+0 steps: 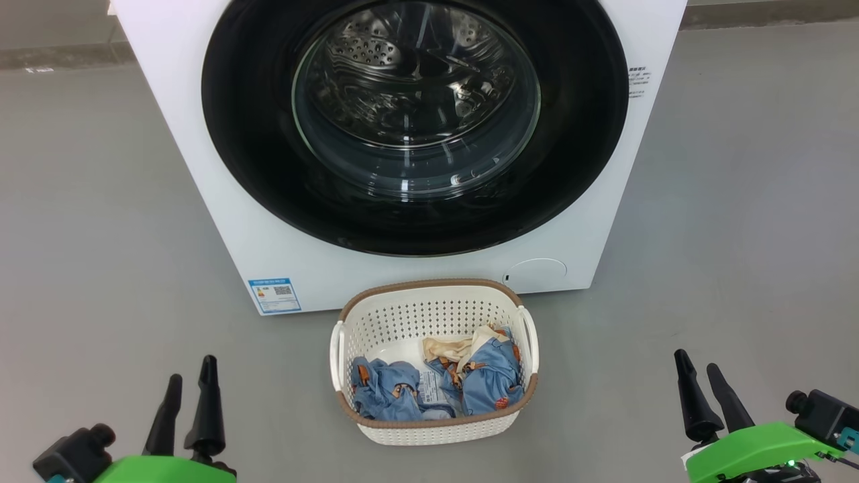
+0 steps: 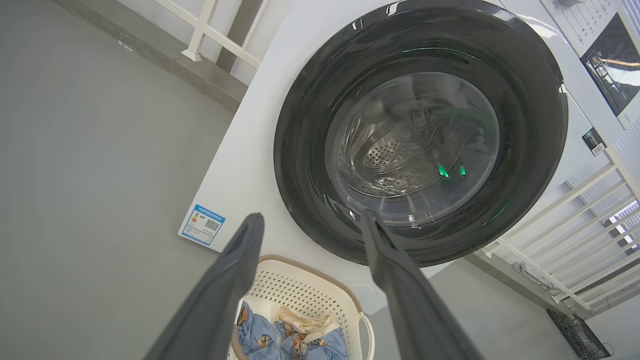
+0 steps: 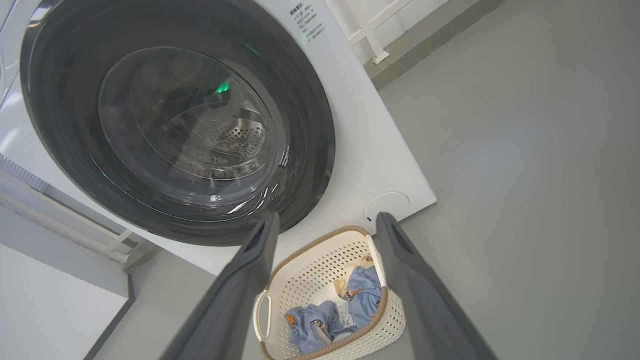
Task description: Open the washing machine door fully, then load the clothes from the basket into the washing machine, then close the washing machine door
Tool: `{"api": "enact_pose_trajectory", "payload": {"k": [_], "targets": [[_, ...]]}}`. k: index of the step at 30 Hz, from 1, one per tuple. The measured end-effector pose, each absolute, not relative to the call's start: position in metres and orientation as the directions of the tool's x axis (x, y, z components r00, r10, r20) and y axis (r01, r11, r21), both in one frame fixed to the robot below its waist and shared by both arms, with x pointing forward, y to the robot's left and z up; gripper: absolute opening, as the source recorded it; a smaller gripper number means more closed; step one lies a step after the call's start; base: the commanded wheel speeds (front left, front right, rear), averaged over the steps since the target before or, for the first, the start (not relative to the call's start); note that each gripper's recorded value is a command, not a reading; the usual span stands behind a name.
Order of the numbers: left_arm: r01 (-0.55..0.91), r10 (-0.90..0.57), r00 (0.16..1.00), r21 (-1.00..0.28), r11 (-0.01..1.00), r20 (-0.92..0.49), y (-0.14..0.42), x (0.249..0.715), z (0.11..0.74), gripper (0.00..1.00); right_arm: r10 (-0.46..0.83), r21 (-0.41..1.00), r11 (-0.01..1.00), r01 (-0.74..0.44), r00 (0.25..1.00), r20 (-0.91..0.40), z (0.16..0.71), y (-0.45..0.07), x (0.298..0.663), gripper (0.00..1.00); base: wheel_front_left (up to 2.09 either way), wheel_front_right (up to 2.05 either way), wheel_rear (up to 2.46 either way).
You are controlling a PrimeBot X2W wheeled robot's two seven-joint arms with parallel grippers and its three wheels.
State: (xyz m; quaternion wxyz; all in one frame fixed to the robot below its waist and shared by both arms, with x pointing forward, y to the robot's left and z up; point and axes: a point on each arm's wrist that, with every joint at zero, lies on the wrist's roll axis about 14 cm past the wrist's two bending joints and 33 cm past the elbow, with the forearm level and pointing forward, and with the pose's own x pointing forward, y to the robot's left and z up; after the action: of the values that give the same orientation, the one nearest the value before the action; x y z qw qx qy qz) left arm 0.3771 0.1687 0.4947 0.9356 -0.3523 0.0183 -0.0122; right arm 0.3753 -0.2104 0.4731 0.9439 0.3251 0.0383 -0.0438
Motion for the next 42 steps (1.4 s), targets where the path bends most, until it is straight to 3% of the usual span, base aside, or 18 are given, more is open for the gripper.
{"api": "enact_pose_trajectory", "payload": {"k": [17, 42], "targets": [[0.047, -0.058, 0.998, -0.508, 0.86, -0.006, 0.162, 0.375, 0.495, 1.0, -0.001, 0.434, 0.9, 0.029, 0.998, -0.065, 0.485, -0.194, 0.381, 1.0, 0.0, 0.0, 0.0], [0.125, -0.12, 0.992, -0.233, 0.964, 0.036, 0.148, 0.378, 0.499, 1.0, 0.058, 0.148, 0.987, -0.055, 0.998, -0.014, 0.5, -0.18, 0.385, 1.0, 0.0, 0.0, 0.0]]}}
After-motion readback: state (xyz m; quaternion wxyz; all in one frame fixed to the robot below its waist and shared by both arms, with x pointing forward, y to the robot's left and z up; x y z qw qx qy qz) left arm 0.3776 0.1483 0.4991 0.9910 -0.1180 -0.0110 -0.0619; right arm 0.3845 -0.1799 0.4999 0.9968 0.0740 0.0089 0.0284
